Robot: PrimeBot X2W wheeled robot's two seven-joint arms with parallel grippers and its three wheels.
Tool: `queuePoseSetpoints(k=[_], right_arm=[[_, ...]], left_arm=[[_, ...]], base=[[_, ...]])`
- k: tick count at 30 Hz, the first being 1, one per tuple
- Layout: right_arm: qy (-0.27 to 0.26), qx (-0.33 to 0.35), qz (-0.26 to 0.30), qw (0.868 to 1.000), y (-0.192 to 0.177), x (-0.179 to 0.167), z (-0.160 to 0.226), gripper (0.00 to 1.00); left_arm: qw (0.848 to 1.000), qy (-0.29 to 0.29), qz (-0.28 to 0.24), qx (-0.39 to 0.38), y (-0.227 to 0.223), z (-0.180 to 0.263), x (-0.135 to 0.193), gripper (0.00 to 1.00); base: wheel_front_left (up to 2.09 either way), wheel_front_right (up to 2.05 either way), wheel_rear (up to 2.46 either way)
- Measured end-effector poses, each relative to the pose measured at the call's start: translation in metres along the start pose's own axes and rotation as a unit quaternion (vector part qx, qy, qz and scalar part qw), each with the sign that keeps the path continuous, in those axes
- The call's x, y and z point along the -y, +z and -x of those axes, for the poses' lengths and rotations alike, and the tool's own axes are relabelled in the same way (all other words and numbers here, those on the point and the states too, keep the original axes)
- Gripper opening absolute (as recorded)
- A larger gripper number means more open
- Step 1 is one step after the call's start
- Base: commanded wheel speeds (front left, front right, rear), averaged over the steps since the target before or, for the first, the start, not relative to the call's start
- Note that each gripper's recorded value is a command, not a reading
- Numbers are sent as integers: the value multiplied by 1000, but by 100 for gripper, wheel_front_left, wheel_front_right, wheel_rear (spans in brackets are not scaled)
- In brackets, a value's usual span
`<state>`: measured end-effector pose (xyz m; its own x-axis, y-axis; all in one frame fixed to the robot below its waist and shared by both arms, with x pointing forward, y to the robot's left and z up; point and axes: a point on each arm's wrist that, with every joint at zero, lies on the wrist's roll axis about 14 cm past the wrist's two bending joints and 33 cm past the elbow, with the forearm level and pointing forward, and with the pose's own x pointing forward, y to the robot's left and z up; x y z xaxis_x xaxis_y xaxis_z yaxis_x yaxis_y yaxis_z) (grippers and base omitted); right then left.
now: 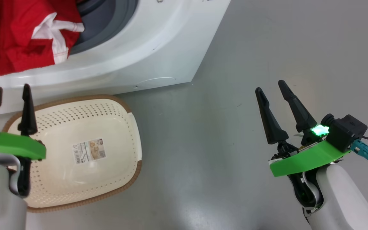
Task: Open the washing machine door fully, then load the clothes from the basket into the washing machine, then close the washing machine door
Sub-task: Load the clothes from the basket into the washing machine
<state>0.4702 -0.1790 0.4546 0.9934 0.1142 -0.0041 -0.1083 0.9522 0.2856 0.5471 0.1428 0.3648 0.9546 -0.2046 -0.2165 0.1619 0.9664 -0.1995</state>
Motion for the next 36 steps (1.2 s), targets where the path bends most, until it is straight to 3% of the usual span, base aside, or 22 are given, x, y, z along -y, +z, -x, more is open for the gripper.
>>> queuePoseSetpoints(k=[25,26,27,28,29,30,36], right_arm=[[-8,-4,-5,1000,-6,3,-2,100],[-7,-3,-5,1000,-6,3,-3,100],[-6,-3,-5,1000,-5,2,-4,100],[-5,-2,-4,1000,-5,2,-4,100],[-5,0,-4,1000,-4,2,-5,100],[-4,1,-4,1000,-3,2,-6,100],[-7,3,-2,1000,-1,3,-5,100]], left_arm=[[999,-43,-32,9,24,-46,22,100],[998,-43,-34,7,23,-47,22,81],[998,-44,-35,6,23,-49,22,49],[998,-43,-36,5,24,-51,22,37],[998,-43,-37,4,24,-52,22,7],[998,-43,-38,4,25,-54,22,0],[998,-45,-37,5,29,-59,25,0]], base=[[0,0,0],[0,0,0],[0,0,0],[0,0,0],[0,0,0],[0,0,0],[0,0,0]])
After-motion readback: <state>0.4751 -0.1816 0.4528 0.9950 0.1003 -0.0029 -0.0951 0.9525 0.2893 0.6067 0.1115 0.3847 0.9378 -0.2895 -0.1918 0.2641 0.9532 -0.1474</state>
